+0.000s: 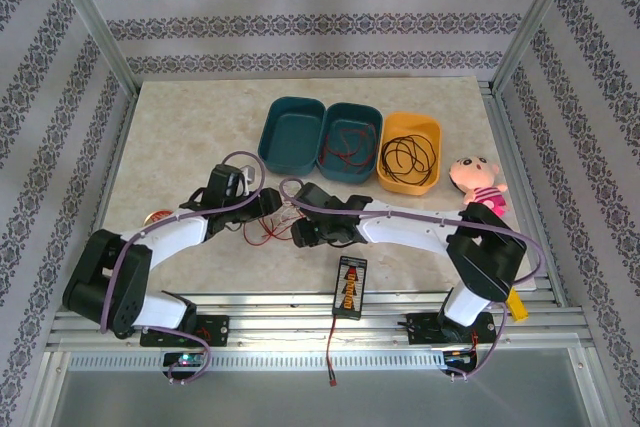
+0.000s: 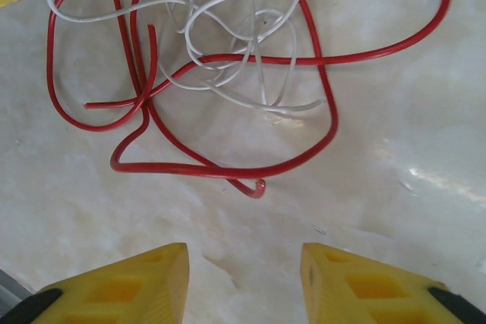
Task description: Untangle the cables
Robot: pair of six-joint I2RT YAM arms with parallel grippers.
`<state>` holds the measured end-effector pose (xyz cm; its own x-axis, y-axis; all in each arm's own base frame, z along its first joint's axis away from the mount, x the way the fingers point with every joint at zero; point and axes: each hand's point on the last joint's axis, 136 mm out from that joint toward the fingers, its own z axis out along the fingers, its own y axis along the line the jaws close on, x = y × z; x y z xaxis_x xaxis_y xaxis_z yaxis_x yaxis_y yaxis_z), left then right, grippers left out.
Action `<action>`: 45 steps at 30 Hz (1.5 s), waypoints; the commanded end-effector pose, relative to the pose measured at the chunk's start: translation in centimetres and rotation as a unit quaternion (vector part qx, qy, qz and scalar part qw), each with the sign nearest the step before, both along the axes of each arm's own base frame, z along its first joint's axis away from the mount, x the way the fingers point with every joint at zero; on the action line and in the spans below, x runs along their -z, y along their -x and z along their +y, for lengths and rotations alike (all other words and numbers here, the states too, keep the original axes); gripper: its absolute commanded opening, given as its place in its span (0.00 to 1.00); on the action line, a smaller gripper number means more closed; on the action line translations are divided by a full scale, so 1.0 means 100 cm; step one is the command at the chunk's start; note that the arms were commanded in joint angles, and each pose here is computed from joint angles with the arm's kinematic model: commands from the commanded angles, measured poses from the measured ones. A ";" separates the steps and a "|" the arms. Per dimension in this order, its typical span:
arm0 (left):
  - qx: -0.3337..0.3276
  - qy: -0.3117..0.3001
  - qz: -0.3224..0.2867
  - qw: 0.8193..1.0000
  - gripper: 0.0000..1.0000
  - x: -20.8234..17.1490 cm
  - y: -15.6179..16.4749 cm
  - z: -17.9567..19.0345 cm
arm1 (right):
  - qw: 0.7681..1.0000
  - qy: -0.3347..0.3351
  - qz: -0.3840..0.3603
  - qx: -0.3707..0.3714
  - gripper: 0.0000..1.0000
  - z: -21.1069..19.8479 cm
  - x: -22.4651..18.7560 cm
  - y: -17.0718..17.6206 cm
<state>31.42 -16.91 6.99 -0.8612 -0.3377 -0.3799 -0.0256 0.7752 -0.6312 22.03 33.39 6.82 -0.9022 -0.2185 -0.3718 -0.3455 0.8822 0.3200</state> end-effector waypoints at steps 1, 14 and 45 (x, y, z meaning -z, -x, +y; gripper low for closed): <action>0.015 0.011 -0.025 0.999 0.61 -0.009 -0.011 -0.013 | 0.999 -0.029 0.025 0.013 0.40 0.016 0.011 0.004; -0.010 -0.014 -0.008 1.000 0.31 0.009 0.001 0.001 | 0.998 -0.008 -0.019 0.052 0.31 0.018 0.022 -0.023; -0.085 -0.075 0.030 0.993 0.06 0.038 0.025 0.041 | 0.990 0.009 -0.126 0.065 0.00 -0.031 -0.077 -0.033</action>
<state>29.58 -13.31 4.00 -0.8168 -0.4143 -0.4016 -0.1665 0.8357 -0.5233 24.97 32.04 12.95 -0.8334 -0.0962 -0.5442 -0.2934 0.9116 0.2881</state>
